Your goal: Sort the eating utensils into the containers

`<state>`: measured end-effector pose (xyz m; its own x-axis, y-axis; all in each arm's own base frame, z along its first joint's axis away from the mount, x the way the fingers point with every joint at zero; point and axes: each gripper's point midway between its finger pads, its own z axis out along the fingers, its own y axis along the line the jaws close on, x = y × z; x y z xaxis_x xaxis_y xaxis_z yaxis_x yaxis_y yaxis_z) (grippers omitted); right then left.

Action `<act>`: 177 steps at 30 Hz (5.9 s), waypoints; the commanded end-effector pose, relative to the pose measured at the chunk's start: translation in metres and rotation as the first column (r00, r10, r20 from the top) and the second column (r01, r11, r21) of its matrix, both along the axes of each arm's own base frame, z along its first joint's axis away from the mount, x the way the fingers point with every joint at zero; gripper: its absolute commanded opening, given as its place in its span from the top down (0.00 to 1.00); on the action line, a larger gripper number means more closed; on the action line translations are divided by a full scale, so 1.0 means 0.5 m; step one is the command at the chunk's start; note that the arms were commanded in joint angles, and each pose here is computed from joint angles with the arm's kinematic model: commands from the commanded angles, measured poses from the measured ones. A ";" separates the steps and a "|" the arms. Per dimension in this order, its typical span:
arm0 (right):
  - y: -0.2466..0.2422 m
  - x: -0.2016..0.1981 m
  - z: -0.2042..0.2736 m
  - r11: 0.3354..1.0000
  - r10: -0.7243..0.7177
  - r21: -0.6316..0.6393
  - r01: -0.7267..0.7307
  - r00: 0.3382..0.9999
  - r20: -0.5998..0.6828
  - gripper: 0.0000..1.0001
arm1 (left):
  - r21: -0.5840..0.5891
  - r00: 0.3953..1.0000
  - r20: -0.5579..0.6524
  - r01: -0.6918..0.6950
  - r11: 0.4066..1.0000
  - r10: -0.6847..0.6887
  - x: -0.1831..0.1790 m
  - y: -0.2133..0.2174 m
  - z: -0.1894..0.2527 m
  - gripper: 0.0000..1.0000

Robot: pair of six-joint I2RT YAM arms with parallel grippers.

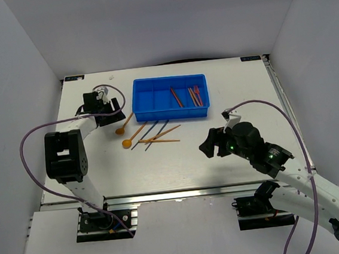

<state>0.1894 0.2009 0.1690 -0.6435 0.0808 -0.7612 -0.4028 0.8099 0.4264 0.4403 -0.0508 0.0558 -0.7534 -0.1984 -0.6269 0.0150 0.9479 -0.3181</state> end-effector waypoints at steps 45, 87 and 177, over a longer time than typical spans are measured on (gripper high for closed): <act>-0.001 -0.028 0.023 0.996 0.067 0.052 -0.071 0.995 0.071 0.18 | 0.504 0.969 -0.119 -0.127 0.855 0.215 -0.081 0.083 -0.151 1.00; -0.083 -0.025 0.141 0.987 -0.130 0.120 0.111 0.977 0.167 0.15 | -0.211 0.695 0.715 0.312 0.926 -0.072 -0.167 -0.285 0.643 1.00; -0.102 -0.074 0.126 0.993 -0.057 0.109 0.038 0.984 0.171 0.11 | 0.374 0.952 -0.049 0.297 0.879 -0.301 -0.126 -0.231 0.056 0.44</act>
<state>0.1568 0.1478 0.2132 -0.5288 0.1602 -0.8335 -0.3998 0.8192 0.4111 0.3805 -0.1675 0.0958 -0.7111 0.2587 -0.6538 0.2583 0.9609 0.0993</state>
